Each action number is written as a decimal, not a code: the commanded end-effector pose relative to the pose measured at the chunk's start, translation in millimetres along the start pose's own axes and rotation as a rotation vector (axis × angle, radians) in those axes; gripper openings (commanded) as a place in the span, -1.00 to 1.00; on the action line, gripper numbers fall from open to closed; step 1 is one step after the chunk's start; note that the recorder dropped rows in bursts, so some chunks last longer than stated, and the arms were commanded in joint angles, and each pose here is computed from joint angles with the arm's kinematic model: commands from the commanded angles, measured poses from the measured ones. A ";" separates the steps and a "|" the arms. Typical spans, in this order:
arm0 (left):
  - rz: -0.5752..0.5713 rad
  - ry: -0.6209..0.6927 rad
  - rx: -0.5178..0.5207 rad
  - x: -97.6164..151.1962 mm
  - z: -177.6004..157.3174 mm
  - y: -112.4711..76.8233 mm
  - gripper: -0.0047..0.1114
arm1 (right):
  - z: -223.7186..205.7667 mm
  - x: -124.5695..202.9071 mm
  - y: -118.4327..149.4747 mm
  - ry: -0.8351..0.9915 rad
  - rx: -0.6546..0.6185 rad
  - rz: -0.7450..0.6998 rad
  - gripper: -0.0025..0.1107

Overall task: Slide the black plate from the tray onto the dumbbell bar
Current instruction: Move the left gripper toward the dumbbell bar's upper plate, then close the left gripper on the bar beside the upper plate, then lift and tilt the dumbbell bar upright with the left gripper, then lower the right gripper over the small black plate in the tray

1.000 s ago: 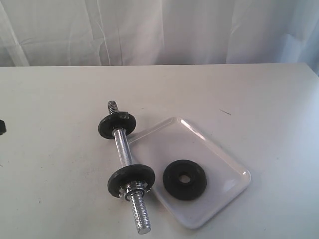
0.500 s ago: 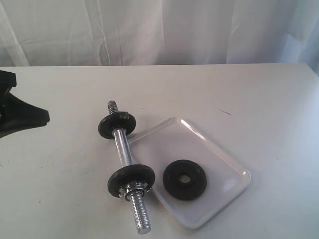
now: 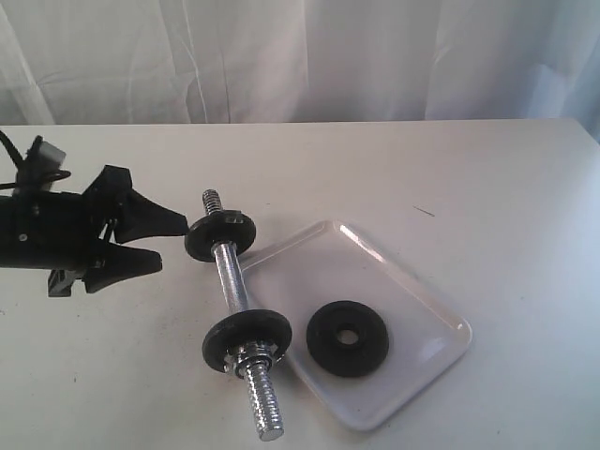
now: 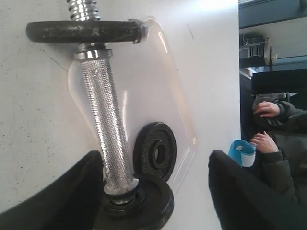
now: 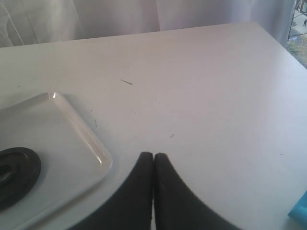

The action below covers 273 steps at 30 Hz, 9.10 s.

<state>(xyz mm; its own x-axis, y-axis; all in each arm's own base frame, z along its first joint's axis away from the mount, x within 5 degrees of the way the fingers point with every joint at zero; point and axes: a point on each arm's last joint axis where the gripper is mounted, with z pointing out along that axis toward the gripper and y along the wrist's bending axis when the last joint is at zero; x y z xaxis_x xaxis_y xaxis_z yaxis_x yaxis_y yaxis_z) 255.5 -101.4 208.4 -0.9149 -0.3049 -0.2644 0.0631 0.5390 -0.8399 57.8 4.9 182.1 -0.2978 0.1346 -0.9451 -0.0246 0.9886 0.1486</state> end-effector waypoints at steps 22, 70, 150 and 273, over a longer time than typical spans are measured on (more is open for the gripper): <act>-0.008 0.009 -0.015 2.3 52.2 23.2 0.25 | 0.0 0.3 -0.5 -0.012 0.004 -0.005 -0.96; 0.015 0.004 -0.120 -13.4 99.8 19.8 0.25 | 0.0 0.3 -0.5 -0.012 0.004 -0.005 -0.96; 0.031 0.047 -0.122 -13.8 138.8 17.6 0.22 | 0.0 0.3 -0.5 -0.012 0.004 -0.005 -0.96; 0.953 0.274 0.059 29.3 37.6 -62.6 -0.92 | -28.1 -79.6 12.0 -0.450 -0.278 0.740 -0.96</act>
<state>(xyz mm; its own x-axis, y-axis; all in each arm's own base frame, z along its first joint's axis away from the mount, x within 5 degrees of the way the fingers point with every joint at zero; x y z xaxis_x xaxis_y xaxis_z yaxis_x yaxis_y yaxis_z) 243.8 -168.3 209.8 -0.5377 0.5123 -0.6696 0.8300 0.4614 -0.3135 58.3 1.7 237.7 0.0542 0.8606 -0.5065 -0.1654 0.5079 0.8454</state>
